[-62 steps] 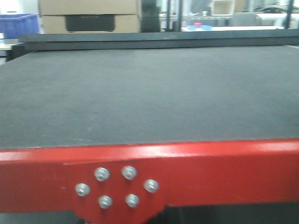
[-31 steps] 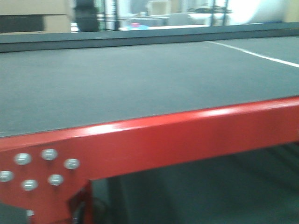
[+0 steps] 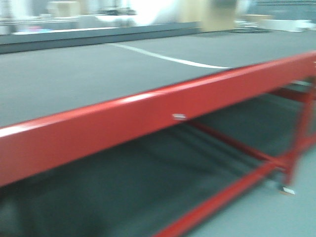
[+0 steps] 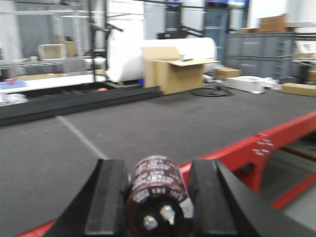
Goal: Place cylindrical capacitor in blue bin on shelf
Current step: 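Drive the base away from the table holding both objects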
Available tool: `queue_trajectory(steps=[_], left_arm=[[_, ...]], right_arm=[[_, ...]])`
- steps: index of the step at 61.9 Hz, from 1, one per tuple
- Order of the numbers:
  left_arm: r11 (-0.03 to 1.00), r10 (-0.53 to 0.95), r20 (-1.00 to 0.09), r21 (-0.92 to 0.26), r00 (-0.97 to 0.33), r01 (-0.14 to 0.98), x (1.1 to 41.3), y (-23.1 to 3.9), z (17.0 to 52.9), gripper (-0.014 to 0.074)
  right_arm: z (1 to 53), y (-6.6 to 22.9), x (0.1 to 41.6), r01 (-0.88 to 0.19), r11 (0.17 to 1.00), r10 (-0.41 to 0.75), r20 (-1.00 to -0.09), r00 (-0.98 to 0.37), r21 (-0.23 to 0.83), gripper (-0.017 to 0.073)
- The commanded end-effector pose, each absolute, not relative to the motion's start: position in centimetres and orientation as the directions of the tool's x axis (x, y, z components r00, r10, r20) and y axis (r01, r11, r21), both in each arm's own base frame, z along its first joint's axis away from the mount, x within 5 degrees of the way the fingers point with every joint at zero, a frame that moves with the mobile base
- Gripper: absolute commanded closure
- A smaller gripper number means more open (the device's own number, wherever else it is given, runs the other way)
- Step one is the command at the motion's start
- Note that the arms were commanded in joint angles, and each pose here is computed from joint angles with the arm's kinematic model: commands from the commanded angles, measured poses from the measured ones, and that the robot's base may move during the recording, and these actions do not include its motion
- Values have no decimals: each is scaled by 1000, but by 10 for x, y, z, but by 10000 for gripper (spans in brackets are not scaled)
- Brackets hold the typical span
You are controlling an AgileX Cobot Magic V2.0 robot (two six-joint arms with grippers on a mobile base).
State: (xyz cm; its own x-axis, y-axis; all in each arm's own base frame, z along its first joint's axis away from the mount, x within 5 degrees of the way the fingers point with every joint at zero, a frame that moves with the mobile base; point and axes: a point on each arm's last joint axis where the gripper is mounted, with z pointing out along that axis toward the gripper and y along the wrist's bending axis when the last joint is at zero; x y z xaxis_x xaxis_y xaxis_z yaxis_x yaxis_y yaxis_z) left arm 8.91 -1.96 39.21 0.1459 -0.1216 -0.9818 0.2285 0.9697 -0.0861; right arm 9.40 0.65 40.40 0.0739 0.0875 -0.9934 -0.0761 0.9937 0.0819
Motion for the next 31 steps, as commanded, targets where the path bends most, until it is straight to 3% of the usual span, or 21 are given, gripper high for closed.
queue_trajectory(steps=[1,31], left_arm=[[967,-137,-976,-95,171,237,87,-20,395,704],[967,-137,-976,-95,171,237,87,-20,395,704]], right_arm=[[407,6,93,-74,995,77,-992,101,70,724],[407,6,93,-74,995,77,-992,101,70,724]])
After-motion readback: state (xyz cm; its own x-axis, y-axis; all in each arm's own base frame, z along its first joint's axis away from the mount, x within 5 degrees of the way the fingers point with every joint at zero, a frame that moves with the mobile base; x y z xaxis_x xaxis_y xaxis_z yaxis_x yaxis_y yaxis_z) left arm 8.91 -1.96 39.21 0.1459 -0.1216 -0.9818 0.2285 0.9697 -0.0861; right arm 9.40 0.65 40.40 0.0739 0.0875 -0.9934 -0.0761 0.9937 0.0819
